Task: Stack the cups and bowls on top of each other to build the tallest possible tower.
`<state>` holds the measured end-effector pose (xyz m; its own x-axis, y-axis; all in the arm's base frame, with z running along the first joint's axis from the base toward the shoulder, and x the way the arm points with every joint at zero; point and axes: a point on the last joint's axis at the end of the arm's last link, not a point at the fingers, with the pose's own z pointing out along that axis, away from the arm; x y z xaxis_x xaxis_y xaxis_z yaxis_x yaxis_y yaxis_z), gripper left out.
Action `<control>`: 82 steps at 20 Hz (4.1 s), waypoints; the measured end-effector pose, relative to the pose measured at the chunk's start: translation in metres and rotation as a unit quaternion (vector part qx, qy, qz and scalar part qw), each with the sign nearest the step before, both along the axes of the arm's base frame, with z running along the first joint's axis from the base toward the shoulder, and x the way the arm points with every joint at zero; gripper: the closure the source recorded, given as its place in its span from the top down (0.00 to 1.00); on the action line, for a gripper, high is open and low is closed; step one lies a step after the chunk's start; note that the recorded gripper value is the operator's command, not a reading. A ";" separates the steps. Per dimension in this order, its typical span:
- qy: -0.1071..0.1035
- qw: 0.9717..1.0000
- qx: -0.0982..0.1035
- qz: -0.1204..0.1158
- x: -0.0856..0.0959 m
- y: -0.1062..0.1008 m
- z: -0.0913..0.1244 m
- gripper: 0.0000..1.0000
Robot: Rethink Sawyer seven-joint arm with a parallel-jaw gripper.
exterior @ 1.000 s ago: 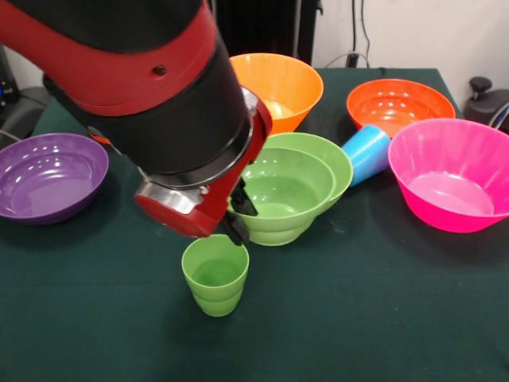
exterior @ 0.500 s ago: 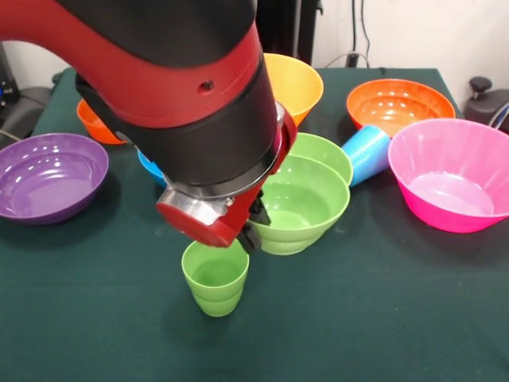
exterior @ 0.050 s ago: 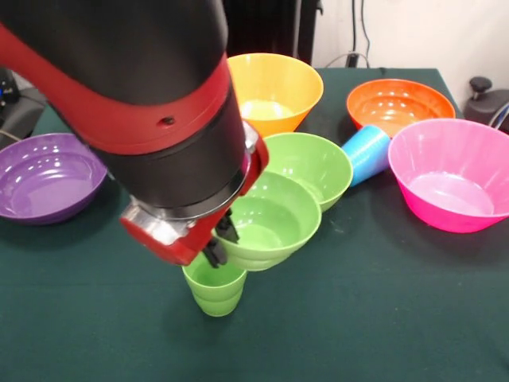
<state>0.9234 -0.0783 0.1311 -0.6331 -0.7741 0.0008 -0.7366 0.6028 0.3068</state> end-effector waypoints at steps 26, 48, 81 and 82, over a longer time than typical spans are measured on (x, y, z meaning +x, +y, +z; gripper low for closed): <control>-0.010 0.999 -0.029 -0.029 0.018 -0.002 0.020 0.00; -0.010 0.998 -0.049 -0.050 0.025 -0.015 0.029 0.00; 0.026 0.999 -0.035 -0.019 0.015 -0.039 0.005 0.00; 0.029 0.999 -0.034 -0.019 0.014 -0.039 0.005 0.00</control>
